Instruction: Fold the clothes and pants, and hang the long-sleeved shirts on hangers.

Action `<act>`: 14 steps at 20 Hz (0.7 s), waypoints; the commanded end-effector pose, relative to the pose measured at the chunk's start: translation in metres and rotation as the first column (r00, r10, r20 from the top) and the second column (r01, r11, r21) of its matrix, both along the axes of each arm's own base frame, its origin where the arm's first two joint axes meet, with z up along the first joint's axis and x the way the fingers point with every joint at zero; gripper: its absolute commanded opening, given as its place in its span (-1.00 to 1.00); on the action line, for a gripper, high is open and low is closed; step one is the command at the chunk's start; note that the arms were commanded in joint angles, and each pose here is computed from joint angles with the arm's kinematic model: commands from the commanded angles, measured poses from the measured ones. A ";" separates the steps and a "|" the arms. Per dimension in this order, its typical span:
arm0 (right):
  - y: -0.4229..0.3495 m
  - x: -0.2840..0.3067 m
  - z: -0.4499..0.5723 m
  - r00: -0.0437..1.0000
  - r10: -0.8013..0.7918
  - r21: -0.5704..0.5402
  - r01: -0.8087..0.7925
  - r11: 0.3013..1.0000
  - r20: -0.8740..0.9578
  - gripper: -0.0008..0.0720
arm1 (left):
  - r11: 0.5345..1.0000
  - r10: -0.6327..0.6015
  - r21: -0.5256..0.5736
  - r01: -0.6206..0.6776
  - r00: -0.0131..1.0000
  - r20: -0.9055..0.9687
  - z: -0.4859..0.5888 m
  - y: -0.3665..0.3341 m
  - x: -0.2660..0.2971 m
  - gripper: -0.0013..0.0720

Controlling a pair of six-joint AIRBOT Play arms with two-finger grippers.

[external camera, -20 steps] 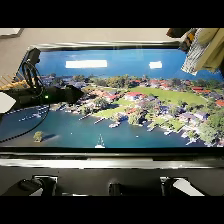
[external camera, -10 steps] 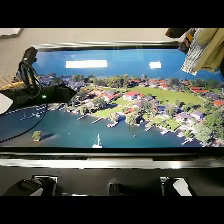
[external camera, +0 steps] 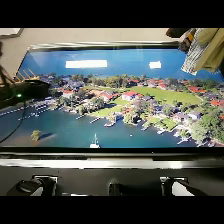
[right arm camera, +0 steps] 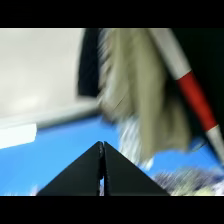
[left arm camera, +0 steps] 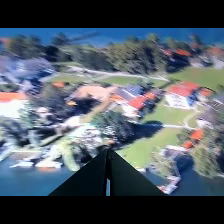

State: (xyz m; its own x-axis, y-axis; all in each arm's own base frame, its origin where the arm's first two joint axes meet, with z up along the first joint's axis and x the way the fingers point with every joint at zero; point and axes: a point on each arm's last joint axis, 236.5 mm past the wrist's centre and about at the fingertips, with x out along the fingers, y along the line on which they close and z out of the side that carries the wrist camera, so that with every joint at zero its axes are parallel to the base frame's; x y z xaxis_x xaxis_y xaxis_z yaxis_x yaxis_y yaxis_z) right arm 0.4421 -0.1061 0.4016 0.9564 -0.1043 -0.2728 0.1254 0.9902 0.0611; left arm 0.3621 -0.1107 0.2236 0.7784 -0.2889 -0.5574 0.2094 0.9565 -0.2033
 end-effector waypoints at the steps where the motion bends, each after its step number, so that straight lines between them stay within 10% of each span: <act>1: 0.123 0.024 -0.117 0.888 0.277 -0.048 -0.316 0.948 -0.368 -0.89 | 0.974 0.168 0.148 -0.170 0.986 0.026 0.005 0.065 -0.011 -0.89; 14: 0.191 -0.086 -0.323 0.455 0.316 0.097 -0.442 0.892 -0.832 -0.88 | 0.937 0.242 0.281 -0.209 0.966 -0.087 -0.062 0.109 -0.024 -0.88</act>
